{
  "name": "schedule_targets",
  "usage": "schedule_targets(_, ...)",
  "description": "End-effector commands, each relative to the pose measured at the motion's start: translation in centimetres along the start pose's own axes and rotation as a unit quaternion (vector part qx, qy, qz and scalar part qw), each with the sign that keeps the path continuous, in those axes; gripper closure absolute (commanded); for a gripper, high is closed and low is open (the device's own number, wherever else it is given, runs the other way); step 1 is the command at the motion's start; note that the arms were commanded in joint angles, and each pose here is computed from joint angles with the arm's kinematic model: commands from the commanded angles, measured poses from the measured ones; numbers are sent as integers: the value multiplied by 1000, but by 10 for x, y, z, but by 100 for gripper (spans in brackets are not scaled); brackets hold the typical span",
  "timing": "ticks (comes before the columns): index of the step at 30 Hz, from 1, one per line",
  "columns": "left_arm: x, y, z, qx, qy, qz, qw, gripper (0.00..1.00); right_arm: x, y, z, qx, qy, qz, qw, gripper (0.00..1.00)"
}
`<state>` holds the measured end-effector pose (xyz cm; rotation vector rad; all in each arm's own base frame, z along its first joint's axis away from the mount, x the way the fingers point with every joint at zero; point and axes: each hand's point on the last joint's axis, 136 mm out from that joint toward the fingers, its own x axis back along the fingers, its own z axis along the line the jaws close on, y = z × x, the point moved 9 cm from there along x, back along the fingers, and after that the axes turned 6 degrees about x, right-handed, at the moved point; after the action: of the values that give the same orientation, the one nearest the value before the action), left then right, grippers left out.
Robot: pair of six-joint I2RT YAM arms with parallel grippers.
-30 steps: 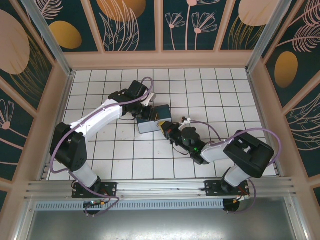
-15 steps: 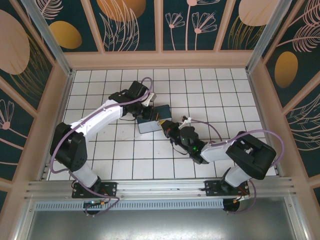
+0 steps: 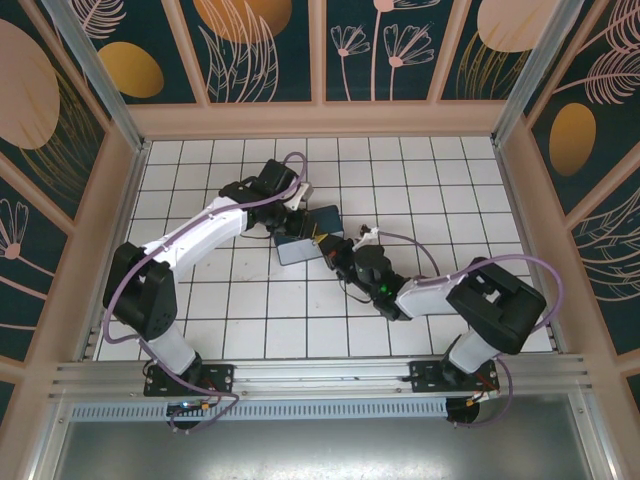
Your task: Unlock a padlock with a key
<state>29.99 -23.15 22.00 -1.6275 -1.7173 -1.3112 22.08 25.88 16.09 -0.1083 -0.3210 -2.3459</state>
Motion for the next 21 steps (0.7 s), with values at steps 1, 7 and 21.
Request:
schedule_targets(1,-20,-26,0,0,-7,83,997,74,-15,3,36,3,88,11,996,100)
schedule_targets(7,-16,-23,0,0,4,73,997,72,-14,6,37,7,90,17,996,94)
schedule_targets(21,-3,6,-1,-2,20,31,999,68,29,16,3,5,9,-16,1000,65)
